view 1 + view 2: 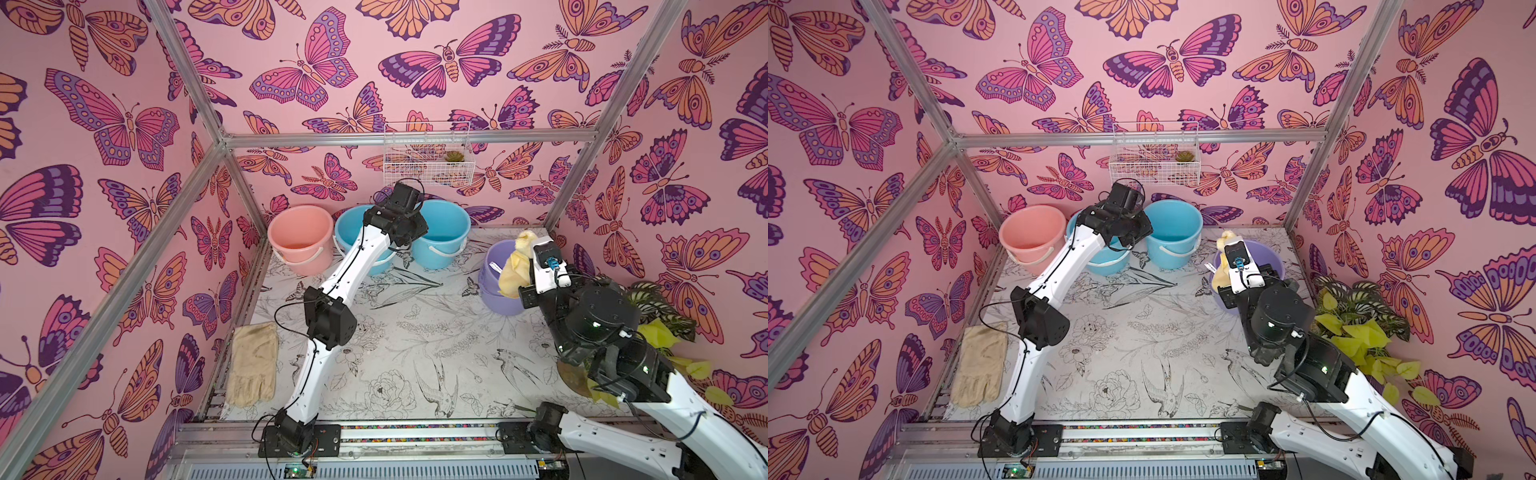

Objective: Wipe the inside of the bucket with a cloth
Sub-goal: Place the bucket at the center of the board, then pick up the bucket from the center of the board.

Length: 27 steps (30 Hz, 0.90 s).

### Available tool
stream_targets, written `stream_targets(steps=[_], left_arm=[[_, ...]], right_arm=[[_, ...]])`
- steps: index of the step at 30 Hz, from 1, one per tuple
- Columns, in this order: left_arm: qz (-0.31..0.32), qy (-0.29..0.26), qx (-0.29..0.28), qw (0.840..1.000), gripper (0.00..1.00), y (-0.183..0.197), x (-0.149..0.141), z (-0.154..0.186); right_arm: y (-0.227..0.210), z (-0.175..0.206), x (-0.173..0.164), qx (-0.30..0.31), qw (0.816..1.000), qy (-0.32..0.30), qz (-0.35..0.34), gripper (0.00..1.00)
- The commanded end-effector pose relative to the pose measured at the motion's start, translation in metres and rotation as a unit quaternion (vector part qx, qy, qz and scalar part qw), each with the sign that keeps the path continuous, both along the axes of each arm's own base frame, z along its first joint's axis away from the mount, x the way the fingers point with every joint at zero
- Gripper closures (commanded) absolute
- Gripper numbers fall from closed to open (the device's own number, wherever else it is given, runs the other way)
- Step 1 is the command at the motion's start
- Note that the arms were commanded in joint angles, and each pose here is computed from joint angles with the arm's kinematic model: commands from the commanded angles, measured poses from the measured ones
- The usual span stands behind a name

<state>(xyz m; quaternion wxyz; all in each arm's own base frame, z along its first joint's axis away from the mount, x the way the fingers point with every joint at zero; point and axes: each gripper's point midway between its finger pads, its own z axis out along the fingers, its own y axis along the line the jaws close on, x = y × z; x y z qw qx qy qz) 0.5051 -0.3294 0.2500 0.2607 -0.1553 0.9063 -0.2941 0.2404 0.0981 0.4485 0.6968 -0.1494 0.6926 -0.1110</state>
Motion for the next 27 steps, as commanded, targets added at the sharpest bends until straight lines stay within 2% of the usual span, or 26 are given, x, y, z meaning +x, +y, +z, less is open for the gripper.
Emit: stream_targets(steps=[1, 8, 15, 16, 17, 18, 22, 27], left_arm=[[-0.003, 0.002, -0.016, 1.0, 0.61, -0.015, -0.023, 0.019], [-0.052, 0.031, -0.048, 0.997, 0.6, -0.072, -0.061, 0.011], [-0.119, 0.063, -0.065, 0.989, 0.54, -0.128, -0.099, -0.012], [-0.125, 0.065, -0.066, 0.988, 0.51, -0.133, -0.103, -0.014], [-0.131, 0.067, -0.067, 0.987, 0.41, -0.139, -0.107, -0.017], [-0.135, 0.069, -0.069, 0.986, 0.39, -0.144, -0.11, -0.02], [-0.148, 0.078, -0.075, 0.983, 0.38, -0.161, -0.117, -0.033], [-0.169, 0.078, -0.096, 0.978, 0.42, -0.186, -0.119, -0.047]], right_arm=[[-0.017, 0.017, -0.007, 0.011, 1.0, -0.014, -0.024, 1.0], [-0.039, 0.032, -0.012, -0.005, 0.997, -0.025, -0.069, 1.0], [-0.052, 0.04, -0.021, 0.005, 0.997, -0.033, -0.076, 1.0], [-0.053, 0.04, -0.022, 0.006, 0.997, -0.033, -0.077, 1.0], [-0.053, 0.041, -0.022, 0.007, 0.996, -0.033, -0.077, 1.0], [-0.054, 0.041, -0.022, 0.007, 0.997, -0.033, -0.076, 1.0], [-0.054, 0.042, -0.023, 0.009, 0.997, -0.033, -0.074, 1.0], [-0.054, 0.043, -0.024, 0.016, 0.997, -0.034, -0.069, 1.0]])
